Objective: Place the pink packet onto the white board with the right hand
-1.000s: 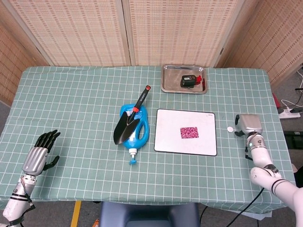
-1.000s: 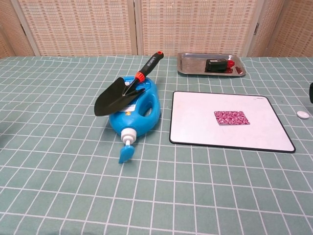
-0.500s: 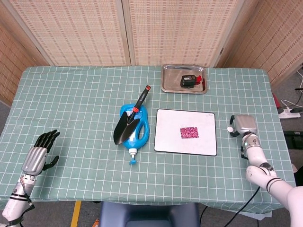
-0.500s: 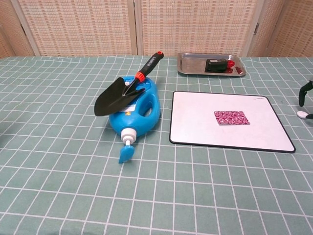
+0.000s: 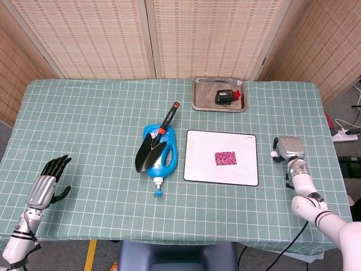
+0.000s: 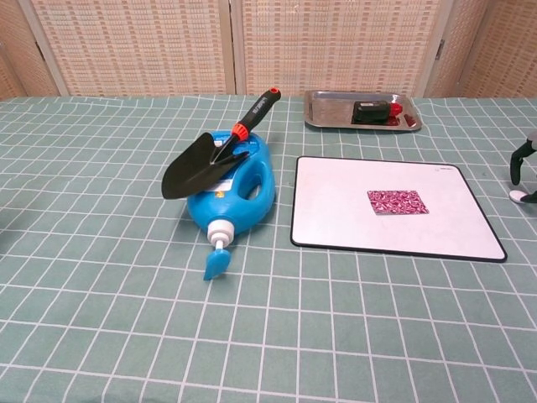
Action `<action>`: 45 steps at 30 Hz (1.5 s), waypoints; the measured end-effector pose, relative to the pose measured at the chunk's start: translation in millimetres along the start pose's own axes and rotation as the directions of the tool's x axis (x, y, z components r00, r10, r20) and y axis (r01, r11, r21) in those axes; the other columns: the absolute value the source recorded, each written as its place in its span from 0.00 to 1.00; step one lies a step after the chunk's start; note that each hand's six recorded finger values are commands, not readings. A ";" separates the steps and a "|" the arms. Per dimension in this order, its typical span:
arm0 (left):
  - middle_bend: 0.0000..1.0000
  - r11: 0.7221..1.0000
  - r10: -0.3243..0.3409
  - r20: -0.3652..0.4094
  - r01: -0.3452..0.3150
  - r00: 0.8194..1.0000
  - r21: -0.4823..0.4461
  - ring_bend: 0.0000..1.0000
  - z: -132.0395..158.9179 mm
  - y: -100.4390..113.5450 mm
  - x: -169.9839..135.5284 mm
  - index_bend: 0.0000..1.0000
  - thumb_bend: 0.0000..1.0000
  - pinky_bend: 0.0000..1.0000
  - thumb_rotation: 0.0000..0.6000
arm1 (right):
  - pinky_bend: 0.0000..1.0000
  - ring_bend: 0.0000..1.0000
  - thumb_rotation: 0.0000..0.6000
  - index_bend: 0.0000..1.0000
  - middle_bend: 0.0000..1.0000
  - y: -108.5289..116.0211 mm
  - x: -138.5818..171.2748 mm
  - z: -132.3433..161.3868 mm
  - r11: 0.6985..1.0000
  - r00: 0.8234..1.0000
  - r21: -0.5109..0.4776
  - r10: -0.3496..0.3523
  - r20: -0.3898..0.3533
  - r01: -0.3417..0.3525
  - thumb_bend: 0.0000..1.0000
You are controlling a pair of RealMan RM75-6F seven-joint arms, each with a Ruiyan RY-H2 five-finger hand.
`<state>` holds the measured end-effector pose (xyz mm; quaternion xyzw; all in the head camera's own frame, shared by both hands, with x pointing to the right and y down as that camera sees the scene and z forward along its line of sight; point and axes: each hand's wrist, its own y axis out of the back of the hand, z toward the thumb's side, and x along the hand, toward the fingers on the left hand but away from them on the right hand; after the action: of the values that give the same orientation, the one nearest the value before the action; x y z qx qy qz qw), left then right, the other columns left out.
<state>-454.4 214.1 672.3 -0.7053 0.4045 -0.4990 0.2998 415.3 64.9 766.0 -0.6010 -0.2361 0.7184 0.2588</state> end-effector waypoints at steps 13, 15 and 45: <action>0.00 1.000 -0.003 0.007 0.003 1.000 -0.009 0.00 1.4 1.2 -0.2 0.00 0.32 0.00 1.00 | 1.00 0.99 1.00 0.49 1.00 -6.2 -1.0 1.0 1.000 1.000 0.010 0.022 0.005 -0.022 0.27; 0.00 1.000 -0.004 0.007 0.004 1.000 -0.008 0.00 1.4 0.9 -0.4 0.00 0.32 0.00 1.00 | 1.00 0.99 1.00 0.50 1.00 -6.6 -1.1 1.4 1.000 1.000 0.009 0.023 0.005 -0.023 0.27; 0.00 1.000 0.017 0.000 -0.017 1.000 -0.019 0.00 -1.9 5.9 1.0 0.00 0.32 0.00 1.00 | 1.00 0.99 1.00 0.53 1.00 20.9 25.5 108.7 0.999 0.970 0.030 -0.034 -0.241 0.042 0.29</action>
<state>-457.7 210.2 668.5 -0.7047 0.4150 -0.4927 0.2974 302.7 62.8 751.5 -0.6742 -0.2018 0.6394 0.3098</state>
